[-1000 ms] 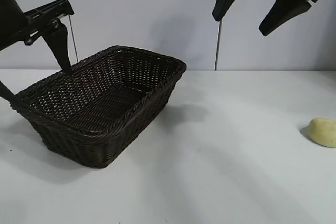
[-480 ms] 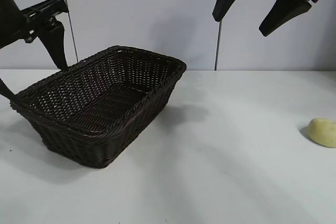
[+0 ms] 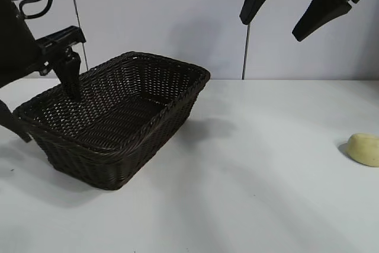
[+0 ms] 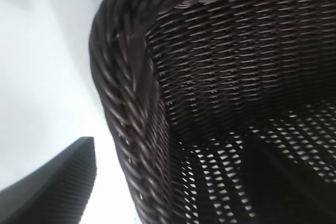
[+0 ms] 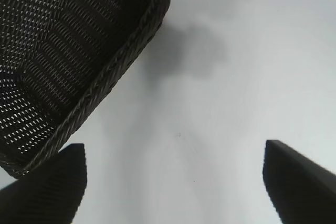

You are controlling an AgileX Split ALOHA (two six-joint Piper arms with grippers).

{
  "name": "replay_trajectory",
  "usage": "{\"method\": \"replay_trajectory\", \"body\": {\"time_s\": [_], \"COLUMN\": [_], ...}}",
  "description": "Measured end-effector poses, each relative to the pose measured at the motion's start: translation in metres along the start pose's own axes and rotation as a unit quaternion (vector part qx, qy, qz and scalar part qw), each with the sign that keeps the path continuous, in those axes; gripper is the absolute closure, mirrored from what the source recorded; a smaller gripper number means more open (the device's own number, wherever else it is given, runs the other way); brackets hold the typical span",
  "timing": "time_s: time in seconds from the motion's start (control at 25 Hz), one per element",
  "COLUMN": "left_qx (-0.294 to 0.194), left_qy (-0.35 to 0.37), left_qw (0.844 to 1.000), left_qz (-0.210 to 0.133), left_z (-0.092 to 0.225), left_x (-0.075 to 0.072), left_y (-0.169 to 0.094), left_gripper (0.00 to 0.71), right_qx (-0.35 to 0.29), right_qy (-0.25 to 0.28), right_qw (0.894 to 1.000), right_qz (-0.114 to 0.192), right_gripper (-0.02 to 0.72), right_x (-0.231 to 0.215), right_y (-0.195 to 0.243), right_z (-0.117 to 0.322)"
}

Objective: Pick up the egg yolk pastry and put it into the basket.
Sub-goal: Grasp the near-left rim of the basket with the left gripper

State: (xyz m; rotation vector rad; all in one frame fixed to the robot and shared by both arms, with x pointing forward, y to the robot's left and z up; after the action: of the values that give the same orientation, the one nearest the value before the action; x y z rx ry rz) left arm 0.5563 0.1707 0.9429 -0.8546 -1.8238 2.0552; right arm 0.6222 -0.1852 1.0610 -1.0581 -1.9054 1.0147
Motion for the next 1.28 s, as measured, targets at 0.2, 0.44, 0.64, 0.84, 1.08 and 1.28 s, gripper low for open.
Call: {"method": "replay_trajectory", "body": {"time_s": [0.2, 0.44, 0.64, 0.84, 1.08, 1.28], "left_qx": [0.004, 0.009, 0.009, 0.009, 0.006, 0.008], "left_qy": [-0.004, -0.016, -0.017, -0.021, -0.033, -0.030], "left_qw": [1.000, 1.000, 1.000, 1.000, 0.999, 1.000], "left_qz": [-0.020, -0.022, -0.019, -0.019, -0.003, 0.002], "left_z": [-0.003, -0.004, -0.004, -0.004, -0.005, -0.004], "left_x": [0.000, -0.001, -0.002, -0.002, -0.006, -0.007], "left_y": [0.026, 0.047, 0.047, 0.048, 0.048, 0.041], "left_gripper": [0.157, 0.168, 0.304, 0.503, 0.607, 0.608], "right_qx": [0.000, 0.000, 0.000, 0.000, 0.000, 0.001], "right_qy": [0.000, 0.000, 0.000, 0.000, 0.000, 0.000], "right_qw": [1.000, 1.000, 1.000, 1.000, 1.000, 1.000], "right_qz": [0.000, 0.000, 0.000, 0.000, 0.000, 0.000], "right_gripper": [0.050, 0.050, 0.050, 0.050, 0.050, 0.050], "right_x": [0.000, 0.000, 0.000, 0.000, 0.000, 0.000], "right_y": [0.000, 0.000, 0.000, 0.000, 0.000, 0.000], "right_z": [0.000, 0.000, 0.000, 0.000, 0.000, 0.000]}}
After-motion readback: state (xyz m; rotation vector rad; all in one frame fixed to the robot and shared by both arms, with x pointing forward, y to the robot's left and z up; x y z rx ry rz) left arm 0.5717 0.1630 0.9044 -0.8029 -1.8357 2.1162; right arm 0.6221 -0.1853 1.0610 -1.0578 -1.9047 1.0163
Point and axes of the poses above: a point on each arm's last joint axis where the gripper is mounted, y pointing out along that axis toward the gripper, x along the wrist's bending axis when the last joint is at zero, z = x × y, the point moved 3 cm from there along y, pointing out along that axis toward the gripper, and after that the axes turned 9 degrees about -y, right-handed, at the moved point
